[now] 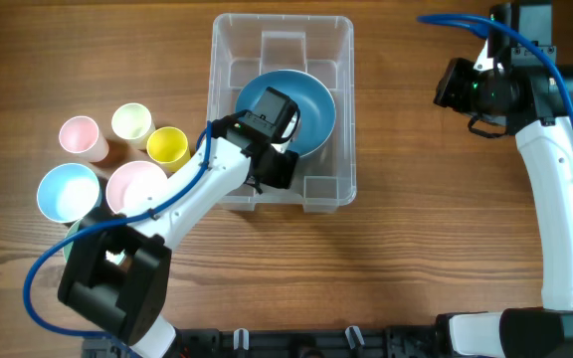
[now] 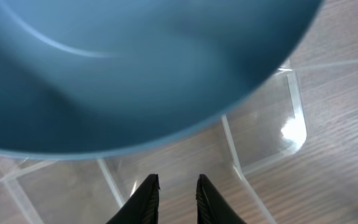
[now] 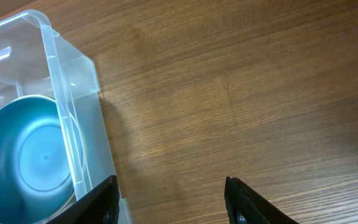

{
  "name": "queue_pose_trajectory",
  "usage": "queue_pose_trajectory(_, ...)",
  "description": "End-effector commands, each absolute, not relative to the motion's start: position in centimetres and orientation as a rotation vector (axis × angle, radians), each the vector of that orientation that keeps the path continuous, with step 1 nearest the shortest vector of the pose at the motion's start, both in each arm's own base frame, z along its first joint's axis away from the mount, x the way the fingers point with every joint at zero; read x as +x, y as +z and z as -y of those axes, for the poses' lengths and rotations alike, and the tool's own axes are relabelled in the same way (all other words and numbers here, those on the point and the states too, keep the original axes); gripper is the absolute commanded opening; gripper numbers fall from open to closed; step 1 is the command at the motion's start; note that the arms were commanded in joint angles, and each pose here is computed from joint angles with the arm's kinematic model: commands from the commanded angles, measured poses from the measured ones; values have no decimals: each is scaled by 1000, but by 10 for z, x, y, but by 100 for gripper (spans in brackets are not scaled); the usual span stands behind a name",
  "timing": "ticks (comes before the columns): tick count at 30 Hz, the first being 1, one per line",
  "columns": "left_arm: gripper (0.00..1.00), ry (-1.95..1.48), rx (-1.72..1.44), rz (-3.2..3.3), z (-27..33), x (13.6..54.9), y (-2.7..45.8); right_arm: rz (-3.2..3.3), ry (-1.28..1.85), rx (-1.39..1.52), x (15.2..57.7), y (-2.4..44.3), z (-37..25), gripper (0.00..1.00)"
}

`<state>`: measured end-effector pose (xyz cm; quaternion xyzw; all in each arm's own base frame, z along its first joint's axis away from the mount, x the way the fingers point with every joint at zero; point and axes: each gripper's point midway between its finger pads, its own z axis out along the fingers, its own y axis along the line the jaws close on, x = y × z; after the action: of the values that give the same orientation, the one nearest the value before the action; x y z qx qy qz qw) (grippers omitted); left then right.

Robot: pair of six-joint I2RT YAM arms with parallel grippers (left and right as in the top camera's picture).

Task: Pack container

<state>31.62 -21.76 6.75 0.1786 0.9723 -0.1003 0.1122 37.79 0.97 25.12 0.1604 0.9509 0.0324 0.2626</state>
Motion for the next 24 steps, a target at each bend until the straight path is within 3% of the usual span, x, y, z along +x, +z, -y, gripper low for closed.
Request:
queue_pose_trajectory(1,29,-325,536,-2828,228,327,61,-2583,75,440,379,247,-8,55)
queue_pose_trajectory(4,43,-298,523,-2787,230,340,57,-2583,77,440,379,247,-9,55)
queue_pose_trajectory(5,52,-287,514,-2754,231,348,58,-2584,77,440,379,246,-9,54)
queue_pose_trajectory(6,54,-288,511,-2739,232,351,60,-2584,77,440,379,246,-9,54)
queue_pose_trajectory(16,63,-291,474,-2660,233,371,70,-2587,76,439,378,246,-9,54)
queue_pose_trajectory(20,66,-305,460,-2589,234,376,97,-2588,74,436,378,246,-8,54)
queue_pose_trajectory(24,60,-319,455,-2581,231,369,113,-2590,74,437,378,246,-9,54)
